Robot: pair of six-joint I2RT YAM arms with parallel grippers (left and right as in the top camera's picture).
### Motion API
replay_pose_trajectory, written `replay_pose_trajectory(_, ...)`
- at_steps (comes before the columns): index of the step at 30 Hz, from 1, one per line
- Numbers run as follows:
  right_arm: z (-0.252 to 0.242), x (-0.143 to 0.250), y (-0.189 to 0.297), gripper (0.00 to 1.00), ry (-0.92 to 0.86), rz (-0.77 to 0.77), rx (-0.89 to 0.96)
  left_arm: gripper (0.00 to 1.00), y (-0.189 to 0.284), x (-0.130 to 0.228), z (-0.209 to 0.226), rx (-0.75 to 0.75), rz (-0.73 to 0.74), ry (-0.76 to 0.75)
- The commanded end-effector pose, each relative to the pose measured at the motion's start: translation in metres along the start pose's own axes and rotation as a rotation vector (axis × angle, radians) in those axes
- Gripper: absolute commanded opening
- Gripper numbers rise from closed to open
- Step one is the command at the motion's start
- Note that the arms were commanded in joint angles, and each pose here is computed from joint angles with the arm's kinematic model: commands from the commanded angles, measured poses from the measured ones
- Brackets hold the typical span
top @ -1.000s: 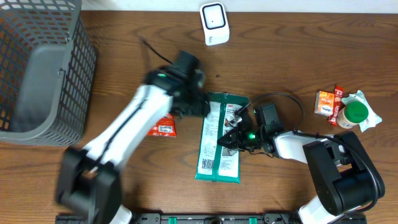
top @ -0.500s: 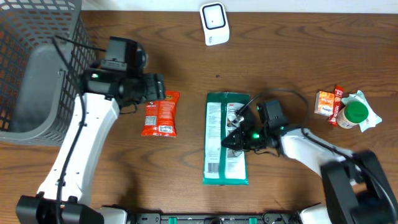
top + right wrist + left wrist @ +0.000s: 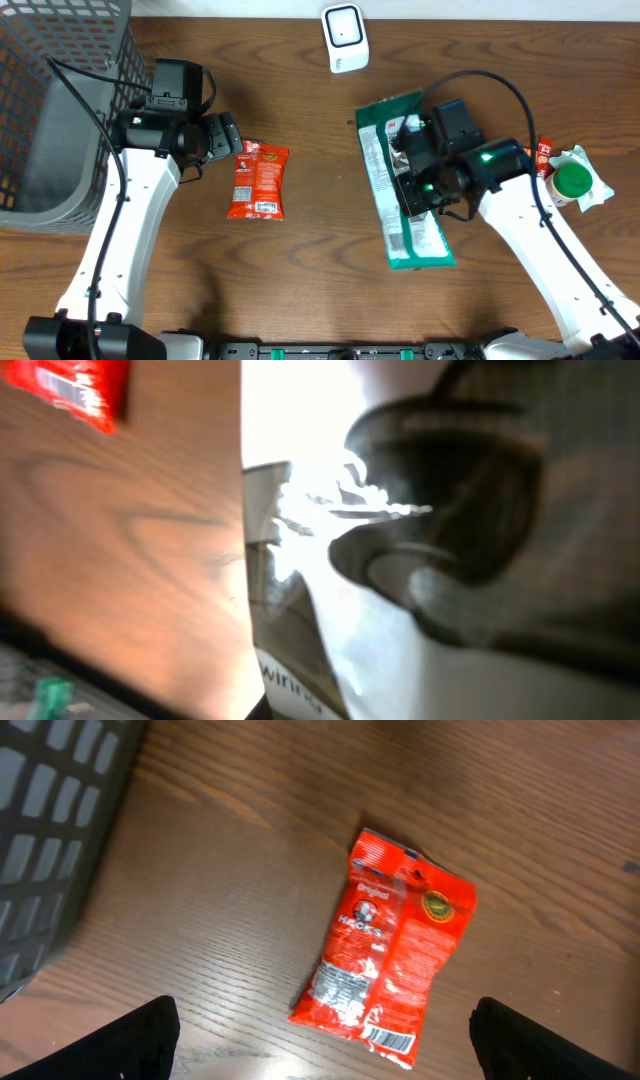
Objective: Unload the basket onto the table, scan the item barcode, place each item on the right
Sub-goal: 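Carry the glove packet up toward the scanner with the right gripper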
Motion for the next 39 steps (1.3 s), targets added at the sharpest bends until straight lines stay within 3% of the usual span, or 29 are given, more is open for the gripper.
replay_pose_trajectory(1,-0.004,-0.017,0.021,0.01,0.128,-0.105,0.205,0.94,-0.002,0.003,0.009,-0.057,0.001,0.034)
replay_pose_trajectory(9,0.022,-0.06,0.093,0.01,0.241,-0.21,0.25,0.94,-0.002,0.003,0.009,-0.057,0.001,0.034)
replay_pose_trajectory(17,0.043,-0.094,0.131,0.01,0.387,-0.186,0.422,0.94,-0.002,0.003,0.009,-0.057,0.001,0.034)
replay_pose_trajectory(24,0.062,-0.135,0.097,0.01,0.715,-0.159,0.822,0.94,-0.002,0.003,0.009,-0.057,0.001,0.034)
replay_pose_trajectory(34,0.09,-0.199,0.009,0.01,1.089,-0.128,0.891,0.94,-0.002,0.003,0.009,-0.057,0.001,0.034)
replay_pose_trajectory(39,0.104,-0.242,-0.017,0.01,1.162,-0.26,0.938,0.94,-0.002,0.003,0.009,-0.057,0.001,0.034)
Point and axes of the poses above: each gripper's point midway between its finger pads, its own y axis back along the fingers, its own z axis along the line the jaws close on, x = y × z, the point moved 4 cm from there along y, back along the fingers, and after that the axes turned 12 degrees about -y, right-handed, at the moved point
